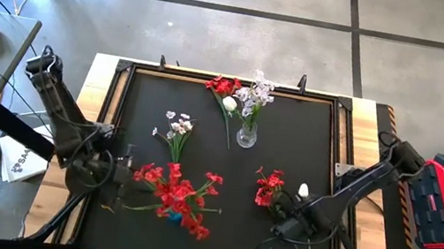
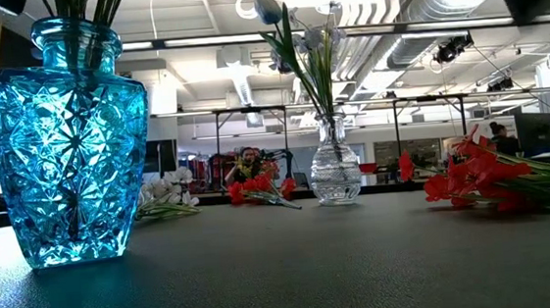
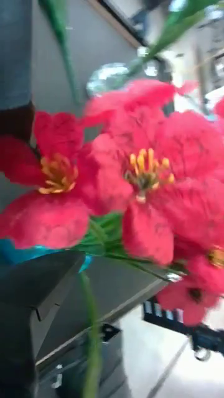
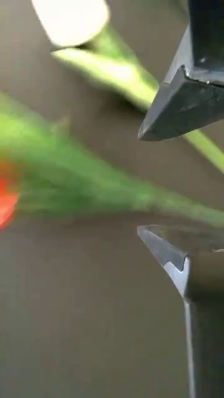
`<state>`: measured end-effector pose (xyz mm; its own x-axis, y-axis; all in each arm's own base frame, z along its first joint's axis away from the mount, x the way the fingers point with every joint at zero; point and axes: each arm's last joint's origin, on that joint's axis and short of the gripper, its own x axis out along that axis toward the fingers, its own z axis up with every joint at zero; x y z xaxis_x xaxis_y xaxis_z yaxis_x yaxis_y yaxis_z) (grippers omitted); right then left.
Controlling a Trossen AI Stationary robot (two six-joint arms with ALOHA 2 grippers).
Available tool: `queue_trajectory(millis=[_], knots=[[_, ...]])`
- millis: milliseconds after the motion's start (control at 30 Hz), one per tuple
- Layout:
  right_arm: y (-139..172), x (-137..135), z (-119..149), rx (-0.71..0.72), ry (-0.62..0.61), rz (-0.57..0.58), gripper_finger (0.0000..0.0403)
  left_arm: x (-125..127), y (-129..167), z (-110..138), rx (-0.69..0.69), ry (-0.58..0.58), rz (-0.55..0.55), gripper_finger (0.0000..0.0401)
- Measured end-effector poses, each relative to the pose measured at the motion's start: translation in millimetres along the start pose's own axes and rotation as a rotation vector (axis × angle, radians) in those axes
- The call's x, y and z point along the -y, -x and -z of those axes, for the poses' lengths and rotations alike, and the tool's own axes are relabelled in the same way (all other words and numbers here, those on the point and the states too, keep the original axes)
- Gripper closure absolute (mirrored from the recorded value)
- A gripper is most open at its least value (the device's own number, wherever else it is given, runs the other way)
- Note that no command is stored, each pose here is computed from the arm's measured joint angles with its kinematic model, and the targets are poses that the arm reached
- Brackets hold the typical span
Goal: Sort flowers into vase by color
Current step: Put the red flowers into the blue vase, then put the white tulip into the transparent vase
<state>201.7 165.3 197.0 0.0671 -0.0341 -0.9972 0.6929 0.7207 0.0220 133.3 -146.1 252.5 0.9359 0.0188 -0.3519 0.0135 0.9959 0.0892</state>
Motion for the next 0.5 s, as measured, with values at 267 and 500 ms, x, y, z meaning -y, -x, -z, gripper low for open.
queue_trajectory(millis=[267,500], knots=[[-42,43,9,-0.212,-0.090,0.155,0.0195,2,14,7,-0.107,0.145,0.014,0.0225],[-57,58,8,-0.210,-0.130,0.086,0.0233,9,18,15,-0.143,0.181,0.025,0.0225]])
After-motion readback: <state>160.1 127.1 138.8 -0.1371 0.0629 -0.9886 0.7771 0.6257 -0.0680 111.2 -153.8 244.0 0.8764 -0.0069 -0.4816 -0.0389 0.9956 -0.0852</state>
